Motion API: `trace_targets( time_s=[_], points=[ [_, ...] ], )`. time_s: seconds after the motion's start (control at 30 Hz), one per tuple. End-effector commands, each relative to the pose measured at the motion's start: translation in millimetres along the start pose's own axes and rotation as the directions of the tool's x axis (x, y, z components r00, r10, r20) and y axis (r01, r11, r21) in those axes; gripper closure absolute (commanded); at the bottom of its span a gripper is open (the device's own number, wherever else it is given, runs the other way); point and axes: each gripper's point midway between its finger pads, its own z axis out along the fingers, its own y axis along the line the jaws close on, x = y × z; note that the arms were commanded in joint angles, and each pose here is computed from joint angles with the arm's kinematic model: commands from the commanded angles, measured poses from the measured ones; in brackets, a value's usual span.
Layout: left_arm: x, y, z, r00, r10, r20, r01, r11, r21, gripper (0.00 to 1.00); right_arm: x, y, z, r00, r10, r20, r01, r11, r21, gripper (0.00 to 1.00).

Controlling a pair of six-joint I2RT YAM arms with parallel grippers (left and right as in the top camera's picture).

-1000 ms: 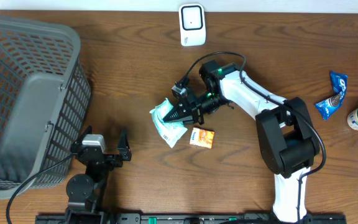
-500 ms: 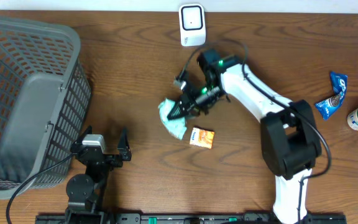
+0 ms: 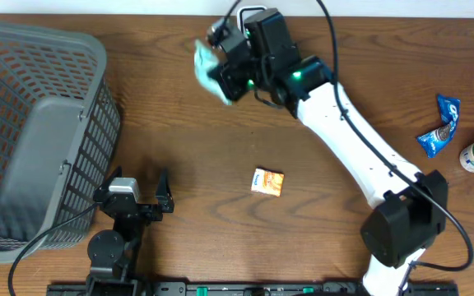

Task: Scan the item barcode
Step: 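Lift the wipe pack and carry it to the white scanner, then hold the wipe pack in front of the white scanner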

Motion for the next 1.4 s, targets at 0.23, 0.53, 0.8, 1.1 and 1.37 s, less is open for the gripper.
trace_targets(
  time_s=[0.23,0.53,0.8,1.1,1.37],
  points=[
    [15.1,-1.9,0.9,0.999,0.008,-0.045,-0.007,1.0,0.016,0.02,6.3,-128.9,40.9,0.947,-0.311,-0.073,0.307,0.822,0.48,0.99],
    [15.1,-1.9,0.9,0.999,0.008,-0.045,-0.007,1.0,0.016,0.02,-5.2,-173.3,51.7,0.897,-0.439,-0.047,0.382,0.718,0.581,0.99],
    [15.1,-1.9,0.9,0.999,0.007,-0.045,-0.007,1.0,0.016,0.02,2.3,-192.9,98.1,0.889,-0.457,-0.038,0.393,0.715,0.578,0.99],
    [15.1,-1.9,0.9,0.999,0.008,-0.045,-0.007,1.0,0.016,0.02,17.5,-196.6,131.5,0.894,-0.438,-0.091,0.411,0.723,0.555,0.99],
    [15.1,-1.9,0.9,0.999,0.008,-0.045,-0.007,1.0,0.016,0.02,29.3,-204.2,122.5,0.902,-0.388,-0.191,0.422,0.691,0.587,0.99]
  ],
)
